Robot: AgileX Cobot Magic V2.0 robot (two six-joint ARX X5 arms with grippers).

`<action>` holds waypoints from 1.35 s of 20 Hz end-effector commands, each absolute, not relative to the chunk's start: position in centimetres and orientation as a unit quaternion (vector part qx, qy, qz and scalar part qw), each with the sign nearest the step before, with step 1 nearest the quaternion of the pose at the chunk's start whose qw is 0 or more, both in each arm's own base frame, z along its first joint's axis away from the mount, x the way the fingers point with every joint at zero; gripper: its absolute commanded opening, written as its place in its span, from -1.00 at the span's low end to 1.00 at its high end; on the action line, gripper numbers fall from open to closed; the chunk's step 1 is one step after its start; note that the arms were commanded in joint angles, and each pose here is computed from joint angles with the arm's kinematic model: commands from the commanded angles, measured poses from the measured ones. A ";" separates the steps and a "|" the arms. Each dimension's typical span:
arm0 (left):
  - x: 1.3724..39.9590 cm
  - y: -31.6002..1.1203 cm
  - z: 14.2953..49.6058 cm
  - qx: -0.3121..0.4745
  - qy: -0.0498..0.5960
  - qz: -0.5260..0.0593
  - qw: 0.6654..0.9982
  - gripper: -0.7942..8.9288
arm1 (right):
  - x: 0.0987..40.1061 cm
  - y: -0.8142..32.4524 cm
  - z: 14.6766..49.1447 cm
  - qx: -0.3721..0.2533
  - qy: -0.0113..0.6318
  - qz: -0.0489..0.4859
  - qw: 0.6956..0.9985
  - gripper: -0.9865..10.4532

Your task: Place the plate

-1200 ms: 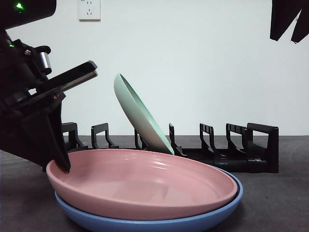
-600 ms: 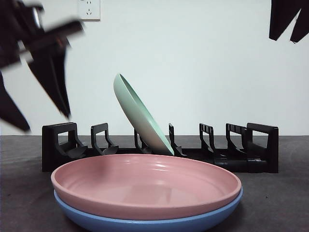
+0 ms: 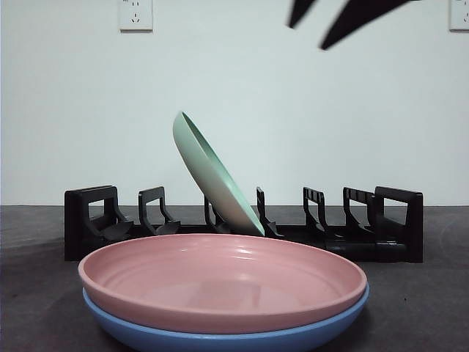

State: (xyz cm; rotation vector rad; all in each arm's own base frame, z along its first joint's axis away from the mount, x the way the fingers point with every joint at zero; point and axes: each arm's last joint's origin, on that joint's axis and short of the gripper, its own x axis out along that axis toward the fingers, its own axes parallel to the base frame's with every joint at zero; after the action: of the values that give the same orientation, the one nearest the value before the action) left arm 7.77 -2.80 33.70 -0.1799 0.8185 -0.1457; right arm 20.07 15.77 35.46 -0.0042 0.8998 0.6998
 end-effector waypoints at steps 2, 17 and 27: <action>7.3 -2.6 34.5 -0.088 0.381 -0.072 0.918 -0.26 | 23.6 19.2 36.1 0.004 0.456 0.349 0.818 -0.41; 7.3 -2.6 34.4 -0.095 0.388 -0.064 0.914 -0.26 | 30.0 30.1 31.8 -0.041 0.462 0.362 0.809 -0.41; 7.3 -2.5 34.4 -0.092 0.386 -0.057 0.916 -0.26 | 30.4 30.9 30.3 -0.055 0.470 0.347 0.810 -0.81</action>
State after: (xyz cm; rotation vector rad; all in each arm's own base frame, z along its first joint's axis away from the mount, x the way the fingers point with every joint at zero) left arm 7.30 -2.53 34.00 -0.1875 0.8109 -0.1189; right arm 30.42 29.99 30.33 -0.1142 1.0169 0.7283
